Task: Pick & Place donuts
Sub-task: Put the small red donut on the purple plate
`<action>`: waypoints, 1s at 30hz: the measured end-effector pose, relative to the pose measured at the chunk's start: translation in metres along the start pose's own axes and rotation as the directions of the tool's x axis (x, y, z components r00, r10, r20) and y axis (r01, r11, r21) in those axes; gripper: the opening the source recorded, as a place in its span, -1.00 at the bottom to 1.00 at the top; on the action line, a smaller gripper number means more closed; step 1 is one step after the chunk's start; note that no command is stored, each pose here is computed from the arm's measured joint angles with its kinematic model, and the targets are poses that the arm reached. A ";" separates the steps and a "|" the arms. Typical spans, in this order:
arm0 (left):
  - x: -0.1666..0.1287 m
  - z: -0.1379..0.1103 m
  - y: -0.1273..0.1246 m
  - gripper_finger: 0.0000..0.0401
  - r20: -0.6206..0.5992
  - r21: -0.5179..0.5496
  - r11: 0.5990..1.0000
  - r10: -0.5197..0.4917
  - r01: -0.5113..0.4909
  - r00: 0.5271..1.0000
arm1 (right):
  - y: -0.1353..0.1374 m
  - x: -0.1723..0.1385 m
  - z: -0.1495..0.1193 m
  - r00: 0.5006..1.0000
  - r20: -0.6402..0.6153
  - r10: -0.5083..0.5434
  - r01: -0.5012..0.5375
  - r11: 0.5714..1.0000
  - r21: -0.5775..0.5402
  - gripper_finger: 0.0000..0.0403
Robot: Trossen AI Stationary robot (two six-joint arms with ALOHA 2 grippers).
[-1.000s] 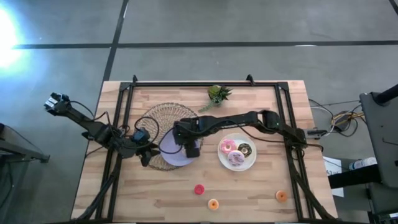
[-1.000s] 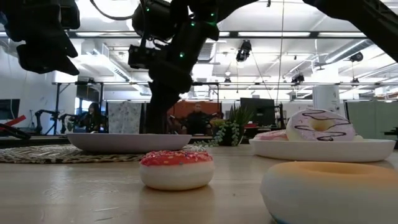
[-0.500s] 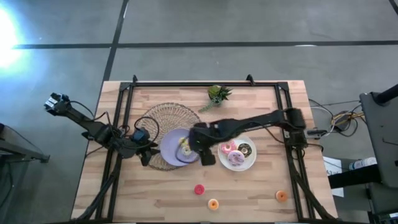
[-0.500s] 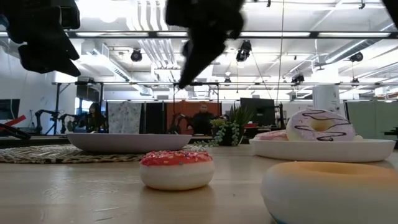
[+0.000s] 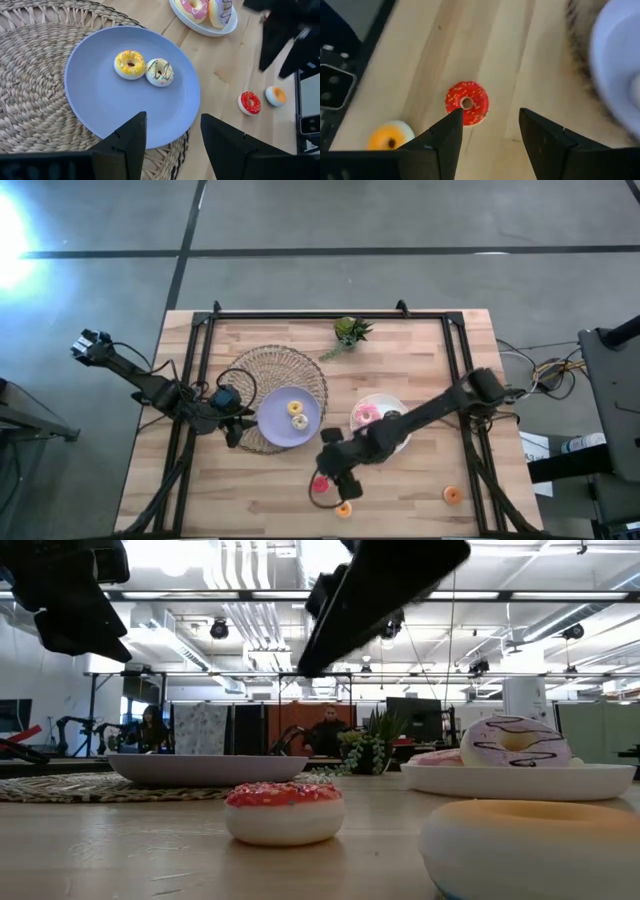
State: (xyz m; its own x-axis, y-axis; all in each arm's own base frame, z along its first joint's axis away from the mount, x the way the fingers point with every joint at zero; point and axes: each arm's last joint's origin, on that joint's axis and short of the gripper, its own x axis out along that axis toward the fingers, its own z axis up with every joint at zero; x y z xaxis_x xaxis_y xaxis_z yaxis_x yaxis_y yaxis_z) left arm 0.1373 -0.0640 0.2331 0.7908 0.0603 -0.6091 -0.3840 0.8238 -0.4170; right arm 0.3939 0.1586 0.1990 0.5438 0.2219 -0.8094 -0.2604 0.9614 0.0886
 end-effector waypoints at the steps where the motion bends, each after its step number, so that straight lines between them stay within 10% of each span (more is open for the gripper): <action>1: 0.000 0.000 0.000 -0.19 -0.001 -0.001 1.000 -0.001 0.001 1.000 | 0.000 0.008 -0.001 1.000 -0.017 -0.001 0.002 1.000 0.025 -0.07; 30: 0.003 -0.006 0.003 -0.19 -0.052 0.010 1.000 -0.007 0.007 0.999 | 0.004 0.056 -0.010 0.999 -0.037 0.010 -0.005 0.990 0.139 -0.07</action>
State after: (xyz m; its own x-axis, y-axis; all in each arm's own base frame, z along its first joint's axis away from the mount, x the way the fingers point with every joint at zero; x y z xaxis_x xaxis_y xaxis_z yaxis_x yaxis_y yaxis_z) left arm 0.1358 -0.0646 0.2261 0.7674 0.0254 -0.6407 -0.3736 0.8298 -0.4145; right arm 0.4154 0.1734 0.1480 0.5115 0.2259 -0.8291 -0.1501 0.9735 0.1726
